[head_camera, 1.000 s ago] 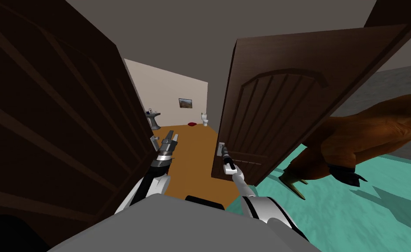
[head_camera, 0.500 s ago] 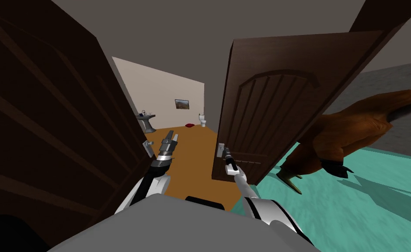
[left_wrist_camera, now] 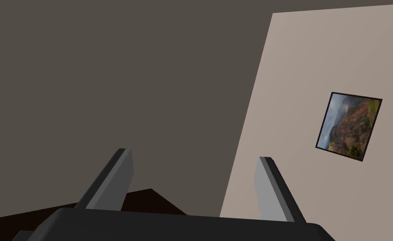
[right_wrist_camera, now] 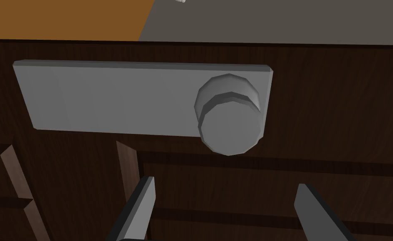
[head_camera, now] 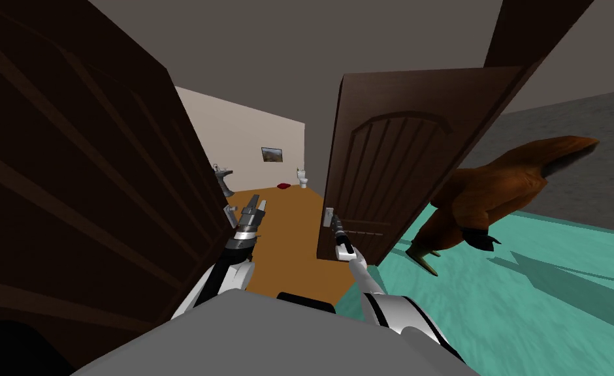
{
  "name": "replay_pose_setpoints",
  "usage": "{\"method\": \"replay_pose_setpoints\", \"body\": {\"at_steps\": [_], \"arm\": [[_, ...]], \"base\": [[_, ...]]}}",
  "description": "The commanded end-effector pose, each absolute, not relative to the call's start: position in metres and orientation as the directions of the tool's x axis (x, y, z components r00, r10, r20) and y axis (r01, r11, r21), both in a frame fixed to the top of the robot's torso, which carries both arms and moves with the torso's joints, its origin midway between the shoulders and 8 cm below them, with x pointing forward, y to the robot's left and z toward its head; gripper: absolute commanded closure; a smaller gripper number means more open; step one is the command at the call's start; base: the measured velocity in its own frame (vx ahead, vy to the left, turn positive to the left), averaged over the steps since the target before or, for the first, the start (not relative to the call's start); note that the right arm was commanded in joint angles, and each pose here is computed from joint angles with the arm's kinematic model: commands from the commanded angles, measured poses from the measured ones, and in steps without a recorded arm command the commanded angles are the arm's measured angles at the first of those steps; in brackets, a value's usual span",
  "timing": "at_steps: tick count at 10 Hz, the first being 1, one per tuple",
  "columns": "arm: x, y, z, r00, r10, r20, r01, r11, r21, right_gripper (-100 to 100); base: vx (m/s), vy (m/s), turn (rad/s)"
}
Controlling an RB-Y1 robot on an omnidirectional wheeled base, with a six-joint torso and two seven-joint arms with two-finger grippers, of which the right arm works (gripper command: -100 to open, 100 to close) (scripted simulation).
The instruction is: Push the door open
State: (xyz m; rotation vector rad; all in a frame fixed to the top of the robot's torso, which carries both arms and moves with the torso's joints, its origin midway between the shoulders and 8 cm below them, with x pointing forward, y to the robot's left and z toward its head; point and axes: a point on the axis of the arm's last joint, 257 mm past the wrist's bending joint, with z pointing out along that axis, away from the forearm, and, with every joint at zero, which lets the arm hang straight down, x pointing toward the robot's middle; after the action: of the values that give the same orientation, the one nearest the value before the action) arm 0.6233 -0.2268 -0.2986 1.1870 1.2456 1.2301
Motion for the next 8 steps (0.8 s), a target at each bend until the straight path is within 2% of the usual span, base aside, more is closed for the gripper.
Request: {"method": "replay_pose_setpoints", "body": {"at_steps": [1, 3, 4, 8], "arm": [[0.6230, -0.2206, -0.2974, -0.048, 0.999, -0.005, 0.002, 0.005, 1.000, -100], [0.6234, -0.2148, -0.2963, -0.056, 0.998, -0.001, 0.000, 0.001, 1.000, -100], [0.6236, -0.2164, -0.2971, -0.054, 0.999, -0.002, 0.001, 0.002, 1.000, -100], [0.6223, -0.2232, -0.2966, -0.043, 0.999, -0.005, -0.007, 0.005, 1.000, -100]], "base": [[-0.260, 0.037, -0.022], [-0.241, 0.042, -0.018], [-0.109, 0.015, -0.004], [0.183, 0.014, 0.024]]}}
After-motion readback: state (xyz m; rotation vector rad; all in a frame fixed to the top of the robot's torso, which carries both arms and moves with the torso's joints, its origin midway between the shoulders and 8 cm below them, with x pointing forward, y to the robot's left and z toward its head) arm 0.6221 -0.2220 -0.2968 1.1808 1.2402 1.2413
